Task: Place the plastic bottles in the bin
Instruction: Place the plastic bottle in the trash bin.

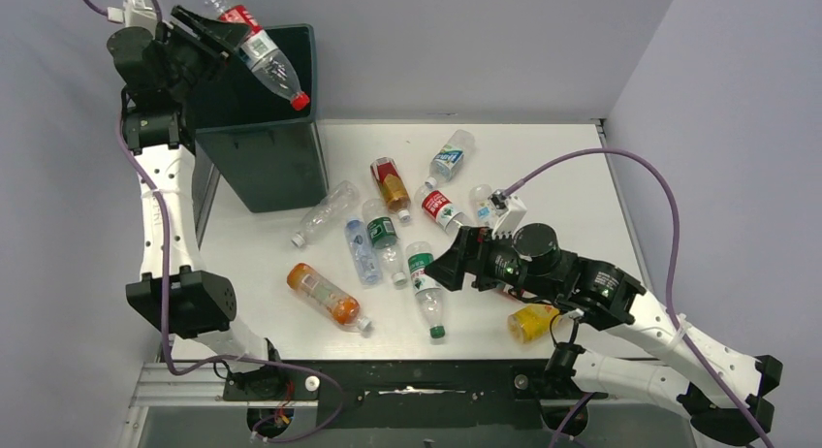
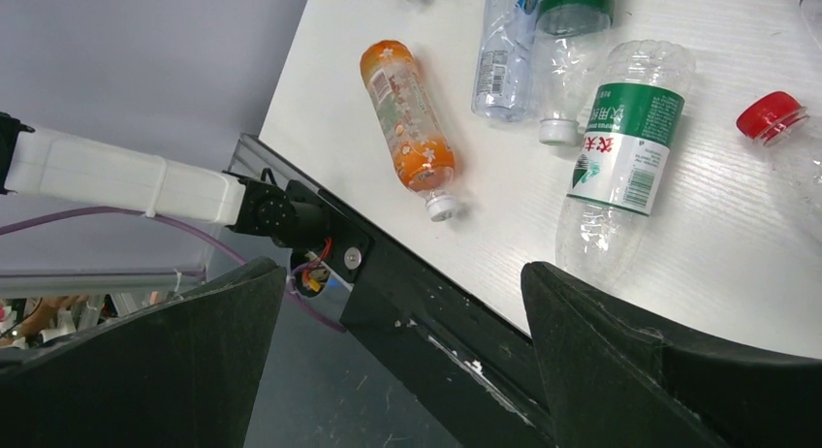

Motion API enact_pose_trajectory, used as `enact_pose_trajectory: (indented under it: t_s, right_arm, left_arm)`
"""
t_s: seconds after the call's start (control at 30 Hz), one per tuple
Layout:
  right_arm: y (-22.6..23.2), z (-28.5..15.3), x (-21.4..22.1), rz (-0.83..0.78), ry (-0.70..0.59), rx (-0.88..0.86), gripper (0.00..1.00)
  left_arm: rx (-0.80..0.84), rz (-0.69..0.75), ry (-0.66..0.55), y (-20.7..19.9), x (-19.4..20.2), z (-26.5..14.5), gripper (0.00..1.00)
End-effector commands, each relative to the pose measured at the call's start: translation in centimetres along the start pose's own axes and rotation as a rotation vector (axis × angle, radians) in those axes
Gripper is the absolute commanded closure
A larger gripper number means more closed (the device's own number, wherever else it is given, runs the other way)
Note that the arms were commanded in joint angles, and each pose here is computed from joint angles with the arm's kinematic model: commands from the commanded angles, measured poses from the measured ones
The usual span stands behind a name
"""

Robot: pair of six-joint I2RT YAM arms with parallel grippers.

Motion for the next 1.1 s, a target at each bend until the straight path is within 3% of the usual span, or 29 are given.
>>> enact_pose_trajectory:
  t_s: [0.0, 0.37, 0.57, 0.7, 0.87, 1.07]
  right_arm:
    - [0.3, 0.4, -0.3, -0.006, -0.006, 0.000, 0.02]
    - [-0.7, 1.1, -0.4, -0.022, 0.027, 0.042, 0.02]
    - [-1.6, 1.3, -1.0, -0.013, 0.051, 0.056, 0.02]
    - [-2.3, 1.0, -1.3, -0.019, 0.052, 0.072, 0.02]
    - [-3.2, 0.7, -0.5, -0.008, 0.052, 0.086, 0.02]
    - [-5.6, 0.0, 0.6, 0.046, 0.023, 0.171, 0.02]
  left_arm:
    - [0.191, 0.003, -0.111, -3.9, -4.9, -0.3, 0.62]
    - [0.034, 0.159, -0.149, 2.8, -5.3, 3.0, 0.57]
    - [-0.069, 0.225, -0.083, 5.8, -3.9, 3.2, 0.26]
    - [-0.158, 0.266, -0.065, 7.1, -3.5, 2.0, 0.19]
    - [-0.217, 0.285, -0.067, 7.1, -3.5, 0.4, 0.18]
    - [-0.131, 0.267, -0.043, 3.1, -2.9, -2.3, 0.17]
Point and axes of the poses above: each gripper's point midway between its finger pads, its own z axis out along the fingers, its own y axis along the line the jaws close on, x = y × z, the point moved 1 cm from there along -z, back along the fingers, and after that the axes turned 1 degree about -z, right-handed, at the moved point
